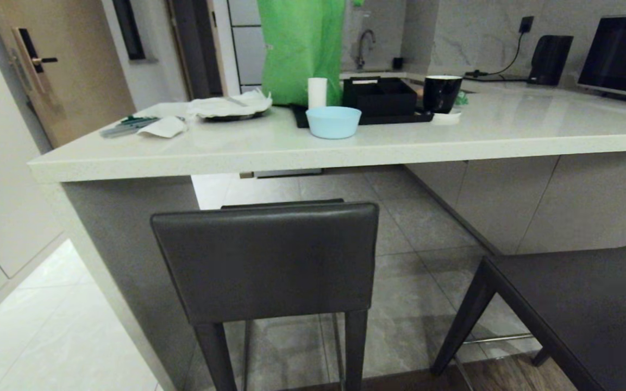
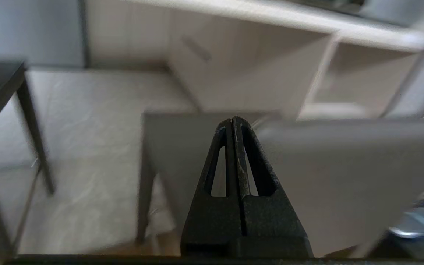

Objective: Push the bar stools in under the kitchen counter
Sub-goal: Push the gray chair back under the dining table

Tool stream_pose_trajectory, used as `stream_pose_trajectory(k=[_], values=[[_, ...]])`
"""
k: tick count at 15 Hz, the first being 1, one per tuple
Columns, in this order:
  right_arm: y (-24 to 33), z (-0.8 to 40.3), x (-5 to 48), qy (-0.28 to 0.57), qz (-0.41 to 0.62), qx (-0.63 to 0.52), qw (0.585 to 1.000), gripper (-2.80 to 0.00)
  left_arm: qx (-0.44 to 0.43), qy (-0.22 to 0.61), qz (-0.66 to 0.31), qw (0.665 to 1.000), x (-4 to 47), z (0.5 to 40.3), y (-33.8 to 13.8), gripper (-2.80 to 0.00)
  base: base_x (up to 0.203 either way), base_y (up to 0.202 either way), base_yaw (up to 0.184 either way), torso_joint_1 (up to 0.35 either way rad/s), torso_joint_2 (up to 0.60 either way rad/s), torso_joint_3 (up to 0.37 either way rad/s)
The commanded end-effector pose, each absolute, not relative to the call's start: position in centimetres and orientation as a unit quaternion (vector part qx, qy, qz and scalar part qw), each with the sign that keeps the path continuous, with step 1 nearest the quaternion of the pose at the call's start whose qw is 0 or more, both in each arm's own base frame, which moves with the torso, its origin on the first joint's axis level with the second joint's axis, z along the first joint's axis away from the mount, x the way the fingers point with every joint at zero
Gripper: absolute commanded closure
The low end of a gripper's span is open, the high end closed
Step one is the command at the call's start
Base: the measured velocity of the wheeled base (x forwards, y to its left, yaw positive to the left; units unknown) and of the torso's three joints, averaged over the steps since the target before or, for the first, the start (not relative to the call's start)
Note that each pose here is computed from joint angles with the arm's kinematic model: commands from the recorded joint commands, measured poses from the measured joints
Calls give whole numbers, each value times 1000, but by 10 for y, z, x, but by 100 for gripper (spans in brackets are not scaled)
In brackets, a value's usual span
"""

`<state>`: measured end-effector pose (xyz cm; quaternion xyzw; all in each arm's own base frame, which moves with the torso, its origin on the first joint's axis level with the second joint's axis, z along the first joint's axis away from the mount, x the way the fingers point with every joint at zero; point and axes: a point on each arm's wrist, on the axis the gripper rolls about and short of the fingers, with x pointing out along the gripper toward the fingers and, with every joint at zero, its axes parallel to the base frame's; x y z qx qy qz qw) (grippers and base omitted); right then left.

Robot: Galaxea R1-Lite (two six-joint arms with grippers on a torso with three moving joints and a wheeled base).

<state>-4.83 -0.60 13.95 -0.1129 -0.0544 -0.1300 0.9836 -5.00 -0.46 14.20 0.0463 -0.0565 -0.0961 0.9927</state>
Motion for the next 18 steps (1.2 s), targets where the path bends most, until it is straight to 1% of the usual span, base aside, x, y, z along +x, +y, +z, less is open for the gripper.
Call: stream_pose_trajectory(k=[1, 2, 3, 4, 6, 7, 8, 10, 12, 14, 16, 18], values=[[-4, 101, -30, -47, -95, -116, 988, 0, 52, -27, -77, 995, -39, 109, -4, 0, 0, 0, 0, 0, 0, 0], [-3, 88, -25, -42, -74, -114, 990, 0, 58, -21, -70, 996, -32, 97, -3, 0, 0, 0, 0, 0, 0, 0], [-2, 84, -23, -43, -54, -103, 992, 0, 61, -40, -65, 995, -28, 92, -3, 0, 0, 0, 0, 0, 0, 0], [-2, 86, -23, -52, -31, -62, 996, 0, 55, -56, -62, 995, -27, 93, -3, 0, 0, 0, 0, 0, 0, 0], [-1, 86, -23, -50, -11, -15, 999, 0, 41, -13, -52, 998, -28, 87, -2, 0, 0, 0, 0, 0, 0, 0], [-1, 86, -23, -50, -9, 6, 999, 0, 47, 5, -28, 999, -25, 79, -1, 0, 0, 0, 0, 0, 0, 0], [-1, 85, -23, -45, -7, -2, 999, 0, 47, 6, -2, 999, -24, 76, 0, 0, 0, 0, 0, 0, 0, 0], [0, 80, -23, -21, -1, -30, 999, 0, 36, 1, -14, 999, -23, 75, -1, 0, 0, 0, 0, 0, 0, 0], [0, 80, -23, -19, -1, -20, 1000, 0, 16, 1, -11, 1000, -23, 75, -1, 0, 0, 0, 0, 0, 0, 0], [0, 77, -23, -7, 0, 2, 1000, 0, 13, 1, -11, 1000, -23, 75, -1, 0, 0, 0, 0, 0, 0, 0], [0, 76, -23, -1, 3, -29, 1000, 0, 14, 1, -11, 1000, -23, 75, -1, 0, 0, 0, 0, 0, 0, 0], [0, 76, -23, -1, 4, -29, 1000, 0, 14, 1, -11, 1000, -23, 75, -1, 0, 0, 0, 0, 0, 0, 0]])
